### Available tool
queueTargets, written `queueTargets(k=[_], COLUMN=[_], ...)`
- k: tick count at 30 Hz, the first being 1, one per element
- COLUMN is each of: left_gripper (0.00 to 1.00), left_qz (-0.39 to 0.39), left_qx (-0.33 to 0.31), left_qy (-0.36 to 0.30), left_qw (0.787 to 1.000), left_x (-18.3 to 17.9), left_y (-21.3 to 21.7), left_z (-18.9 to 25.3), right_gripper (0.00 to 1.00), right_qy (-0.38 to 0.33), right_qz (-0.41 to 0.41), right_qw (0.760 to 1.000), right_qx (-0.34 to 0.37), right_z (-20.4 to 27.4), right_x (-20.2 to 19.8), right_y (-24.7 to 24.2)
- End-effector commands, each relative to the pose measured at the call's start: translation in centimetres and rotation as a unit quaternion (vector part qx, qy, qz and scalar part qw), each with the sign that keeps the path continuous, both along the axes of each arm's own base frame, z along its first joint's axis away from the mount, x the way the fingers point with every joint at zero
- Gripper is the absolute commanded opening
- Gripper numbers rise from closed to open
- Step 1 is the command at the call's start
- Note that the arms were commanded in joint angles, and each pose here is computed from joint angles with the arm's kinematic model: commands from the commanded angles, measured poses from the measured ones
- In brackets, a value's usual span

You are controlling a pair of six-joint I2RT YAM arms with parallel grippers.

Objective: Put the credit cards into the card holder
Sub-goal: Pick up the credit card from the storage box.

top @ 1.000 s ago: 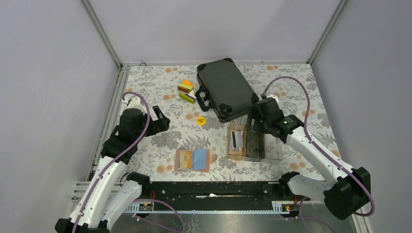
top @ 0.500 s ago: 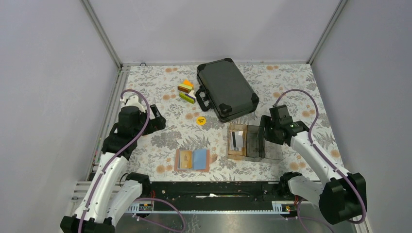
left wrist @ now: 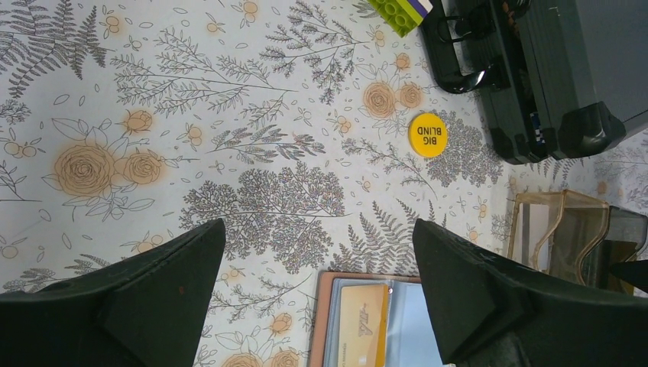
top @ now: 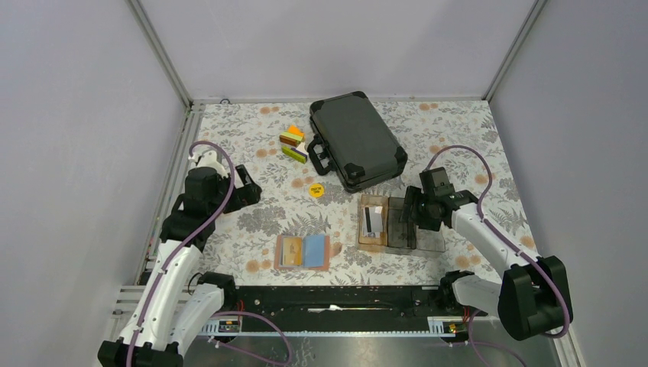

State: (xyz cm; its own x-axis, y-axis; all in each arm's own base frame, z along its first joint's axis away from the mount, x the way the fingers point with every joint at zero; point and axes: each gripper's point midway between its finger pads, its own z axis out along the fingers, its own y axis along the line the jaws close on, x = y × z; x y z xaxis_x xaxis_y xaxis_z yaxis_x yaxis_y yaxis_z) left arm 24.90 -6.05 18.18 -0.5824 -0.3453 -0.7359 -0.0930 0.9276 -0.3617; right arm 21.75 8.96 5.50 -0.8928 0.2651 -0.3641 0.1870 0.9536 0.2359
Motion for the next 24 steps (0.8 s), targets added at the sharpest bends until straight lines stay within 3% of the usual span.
queueTargets(k=[1,24], left_gripper=[0.99,0.99], left_qz=[-0.007,-0.006], left_qx=[-0.009,-0.022], left_qy=[-0.023,-0.018], left_qw=[1.0,1.0], left_x=[0.9,1.0], left_y=[-0.3,-0.1], left_z=[0.8,0.4], right_gripper=[0.69,0.65], right_qy=[-0.001,-0.025], right_qz=[0.011,0.01], right_qw=[1.0,0.999], right_qx=[0.02,0.042], right_z=[0.0,1.9], right_x=[0.2,0.2], right_y=[0.7,1.2])
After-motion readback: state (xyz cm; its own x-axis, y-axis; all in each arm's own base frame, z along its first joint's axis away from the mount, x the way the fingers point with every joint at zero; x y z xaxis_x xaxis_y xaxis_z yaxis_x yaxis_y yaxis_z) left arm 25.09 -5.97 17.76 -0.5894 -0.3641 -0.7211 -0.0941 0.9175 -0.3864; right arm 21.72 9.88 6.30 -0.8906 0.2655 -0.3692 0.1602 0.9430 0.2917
